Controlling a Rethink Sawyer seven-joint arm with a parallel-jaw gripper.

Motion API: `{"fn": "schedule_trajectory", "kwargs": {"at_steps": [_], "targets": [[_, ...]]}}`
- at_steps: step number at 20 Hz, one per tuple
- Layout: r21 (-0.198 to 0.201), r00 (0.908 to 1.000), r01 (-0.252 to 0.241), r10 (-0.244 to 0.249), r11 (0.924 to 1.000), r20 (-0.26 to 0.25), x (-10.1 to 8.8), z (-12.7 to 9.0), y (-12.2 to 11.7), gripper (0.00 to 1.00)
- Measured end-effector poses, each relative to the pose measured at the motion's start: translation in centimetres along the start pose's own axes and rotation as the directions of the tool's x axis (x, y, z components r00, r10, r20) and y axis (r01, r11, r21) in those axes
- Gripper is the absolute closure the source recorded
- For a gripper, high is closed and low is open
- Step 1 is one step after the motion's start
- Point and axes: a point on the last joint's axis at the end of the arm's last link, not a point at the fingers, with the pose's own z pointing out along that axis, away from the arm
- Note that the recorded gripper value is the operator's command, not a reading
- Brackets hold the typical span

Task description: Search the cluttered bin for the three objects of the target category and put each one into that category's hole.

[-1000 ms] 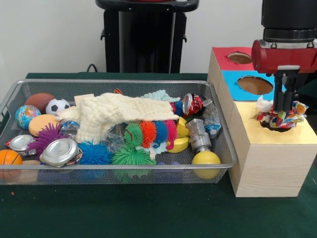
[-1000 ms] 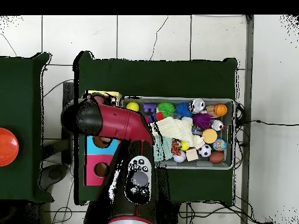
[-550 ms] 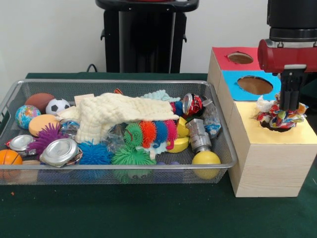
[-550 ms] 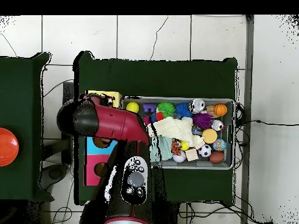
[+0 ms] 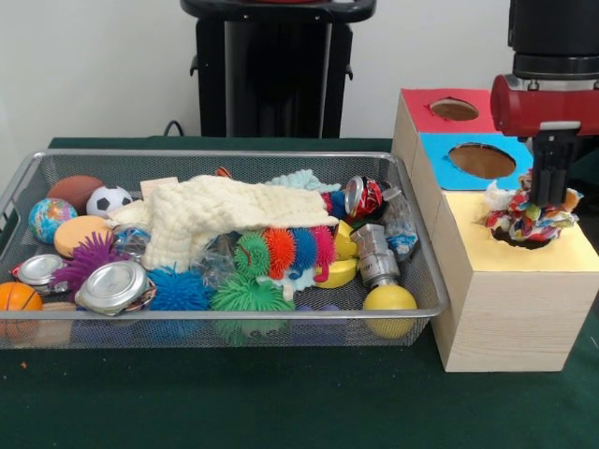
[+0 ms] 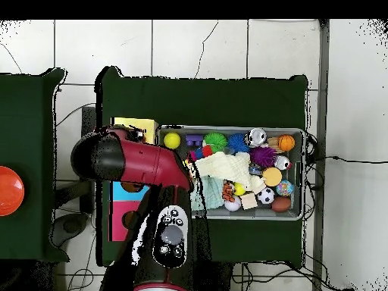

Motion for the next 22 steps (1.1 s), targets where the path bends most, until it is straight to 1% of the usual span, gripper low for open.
{"fn": "schedule_trajectory", "kwargs": {"at_steps": [2,3,7,11,13,18,21,22], "targets": [[0.001,1.0,-0.001,0.001,1.0,-0.009,0.5,0.1,-0.1,1.0],[0.003,0.9997,-0.004,0.004,1.0,-0.023,1.2,0.2,-0.2,1.0],[0.008,0.999,-0.007,0.007,0.9999,-0.044,2.4,0.4,-0.5,1.0],[0.013,0.999,-0.009,0.01,0.9999,-0.043,3.1,0.7,-0.7,1.0],[0.023,0.9997,-0.015,0.015,0.9996,-0.017,3.4,1.0,-1.2,1.0],[0.037,0.9984,-0.031,0.029,0.9988,0.049,3.2,2.0,-2.2,1.0],[0.046,0.9933,-0.048,0.043,0.9978,0.108,3.0,3.3,-3.2,1.0],[0.047,0.9918,-0.052,0.046,0.9975,0.119,3.0,3.6,-3.4,1.0]]}}
